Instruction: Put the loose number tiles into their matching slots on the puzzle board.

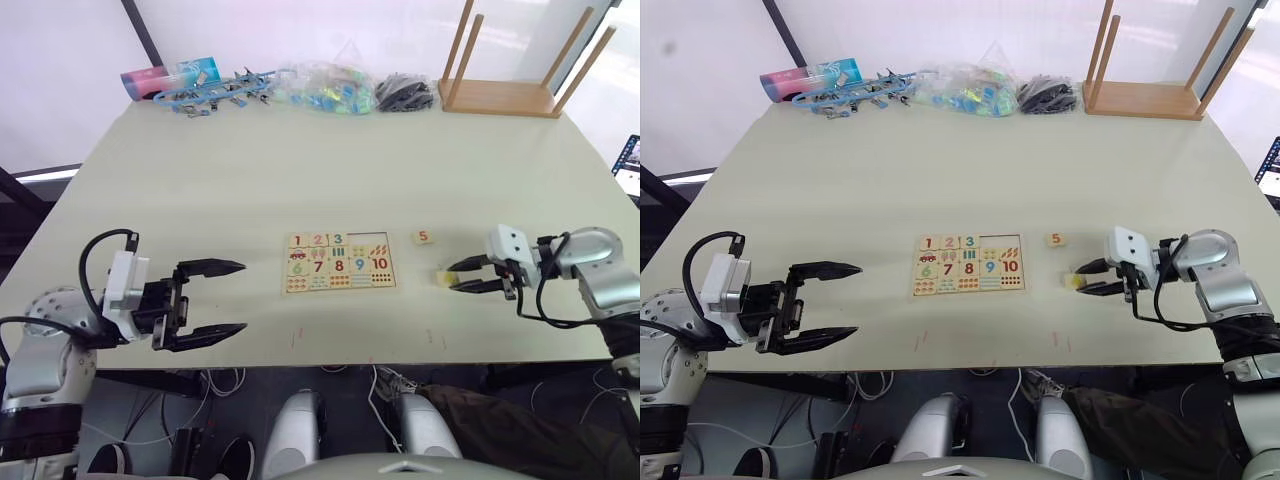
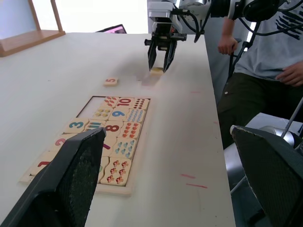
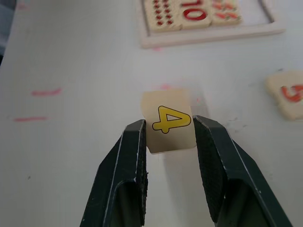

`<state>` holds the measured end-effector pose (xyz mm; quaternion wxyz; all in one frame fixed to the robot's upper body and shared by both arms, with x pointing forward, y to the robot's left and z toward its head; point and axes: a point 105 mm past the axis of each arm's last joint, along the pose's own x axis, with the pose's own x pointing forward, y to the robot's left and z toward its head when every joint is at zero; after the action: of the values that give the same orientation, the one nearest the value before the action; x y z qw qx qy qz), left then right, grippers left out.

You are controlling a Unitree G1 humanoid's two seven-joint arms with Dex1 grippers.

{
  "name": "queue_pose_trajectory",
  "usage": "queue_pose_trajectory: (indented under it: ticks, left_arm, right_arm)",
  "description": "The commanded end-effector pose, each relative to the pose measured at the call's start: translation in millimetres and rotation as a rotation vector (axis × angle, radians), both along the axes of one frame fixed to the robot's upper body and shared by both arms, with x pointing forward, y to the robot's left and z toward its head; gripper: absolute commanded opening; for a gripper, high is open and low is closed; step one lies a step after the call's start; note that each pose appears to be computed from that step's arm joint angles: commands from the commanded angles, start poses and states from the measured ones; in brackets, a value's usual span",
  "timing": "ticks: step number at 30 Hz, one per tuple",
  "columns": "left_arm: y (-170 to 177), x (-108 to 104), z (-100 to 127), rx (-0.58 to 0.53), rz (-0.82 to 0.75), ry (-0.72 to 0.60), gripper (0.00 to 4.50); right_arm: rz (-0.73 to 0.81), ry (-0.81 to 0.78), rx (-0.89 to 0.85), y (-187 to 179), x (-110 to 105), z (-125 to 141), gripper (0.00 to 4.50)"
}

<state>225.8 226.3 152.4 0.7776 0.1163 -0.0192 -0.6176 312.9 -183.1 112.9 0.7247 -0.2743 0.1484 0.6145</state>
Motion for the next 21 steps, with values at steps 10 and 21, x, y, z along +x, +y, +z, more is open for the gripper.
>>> queue_pose_trajectory:
  ticks: [10,21]
  left_arm:
    - [0.6,6.9,13.9,-0.055,0.104,-0.070,4.50]
    - [5.5,4.0,12.8,-0.048,0.157,-0.067,4.50]
  right_arm:
    - [-0.018,-0.100,-0.060,53.2,27.9,48.9,0.92]
    - [0.013,-0.080,-0.183,108.6,52.5,57.4,0.92]
